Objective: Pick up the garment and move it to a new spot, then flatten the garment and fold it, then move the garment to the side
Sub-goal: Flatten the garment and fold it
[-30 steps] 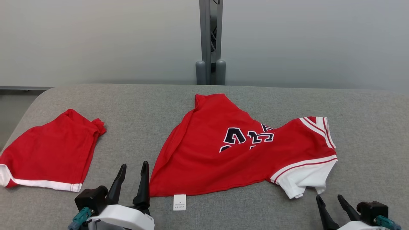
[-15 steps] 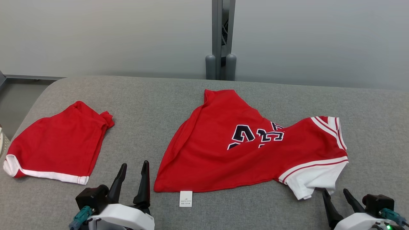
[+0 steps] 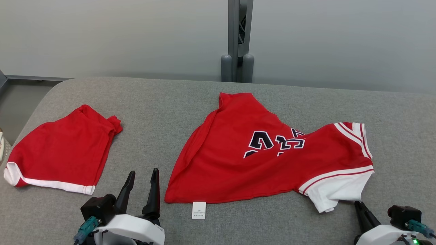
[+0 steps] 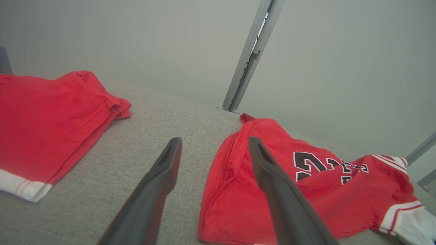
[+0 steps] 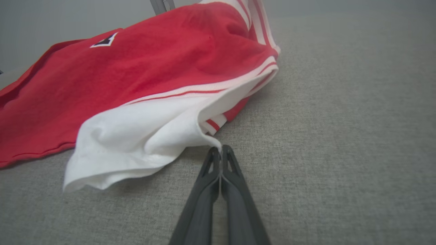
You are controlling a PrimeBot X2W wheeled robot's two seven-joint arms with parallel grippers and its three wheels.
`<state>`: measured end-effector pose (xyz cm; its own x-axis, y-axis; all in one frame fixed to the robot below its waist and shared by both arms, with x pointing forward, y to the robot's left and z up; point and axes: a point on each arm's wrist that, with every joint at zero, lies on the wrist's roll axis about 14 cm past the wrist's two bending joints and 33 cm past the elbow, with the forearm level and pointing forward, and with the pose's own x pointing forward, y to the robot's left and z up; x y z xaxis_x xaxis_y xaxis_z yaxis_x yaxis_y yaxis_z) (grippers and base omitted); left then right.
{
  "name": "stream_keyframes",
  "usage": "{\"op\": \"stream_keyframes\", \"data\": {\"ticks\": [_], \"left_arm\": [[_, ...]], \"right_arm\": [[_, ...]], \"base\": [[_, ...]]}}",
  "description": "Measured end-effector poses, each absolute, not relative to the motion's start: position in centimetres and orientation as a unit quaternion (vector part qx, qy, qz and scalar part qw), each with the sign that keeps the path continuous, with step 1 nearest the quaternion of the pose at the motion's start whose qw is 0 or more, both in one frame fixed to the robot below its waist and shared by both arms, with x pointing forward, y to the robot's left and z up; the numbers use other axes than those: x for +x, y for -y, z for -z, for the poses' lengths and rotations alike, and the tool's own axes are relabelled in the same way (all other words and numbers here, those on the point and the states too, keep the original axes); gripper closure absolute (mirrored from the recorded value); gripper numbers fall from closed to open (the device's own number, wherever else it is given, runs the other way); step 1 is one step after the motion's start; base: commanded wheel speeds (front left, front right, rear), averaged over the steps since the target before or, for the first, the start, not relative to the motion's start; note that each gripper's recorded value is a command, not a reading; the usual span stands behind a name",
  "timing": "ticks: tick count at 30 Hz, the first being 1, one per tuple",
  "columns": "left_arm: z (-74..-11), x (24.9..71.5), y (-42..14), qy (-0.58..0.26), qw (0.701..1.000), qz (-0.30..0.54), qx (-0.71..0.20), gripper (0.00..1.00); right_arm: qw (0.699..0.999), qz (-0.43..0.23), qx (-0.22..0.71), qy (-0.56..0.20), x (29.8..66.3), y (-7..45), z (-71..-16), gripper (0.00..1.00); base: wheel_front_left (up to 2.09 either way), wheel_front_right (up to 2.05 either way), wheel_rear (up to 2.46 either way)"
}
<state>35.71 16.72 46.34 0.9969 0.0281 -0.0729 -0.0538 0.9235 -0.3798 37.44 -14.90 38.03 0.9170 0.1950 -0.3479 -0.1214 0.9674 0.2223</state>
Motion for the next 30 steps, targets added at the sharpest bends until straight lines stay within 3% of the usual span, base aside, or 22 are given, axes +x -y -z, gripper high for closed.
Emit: {"op": "stream_keyframes", "data": {"ticks": [12, 18, 30], "left_arm": [[-46.5, 35.7, -16.1, -0.032, 0.981, -0.011, -0.192, 0.0], [-46.5, 35.6, -15.5, -0.034, 0.981, -0.001, -0.193, 0.0], [-46.3, 35.5, -13.7, -0.042, 0.98, 0.024, -0.194, 0.0]], "right_arm": [[0.976, -0.062, 0.114, -0.176, 36.8, 16.2, -38.6, 1.0], [0.964, -0.071, 0.148, -0.21, 34.8, 15.5, -37.6, 1.0], [0.922, -0.073, 0.328, -0.192, 34.3, 15.3, -41.6, 1.0]], "base": [[0.0, 0.0, 0.0], [0.0, 0.0, 0.0], [0.0, 0.0, 0.0]]}}
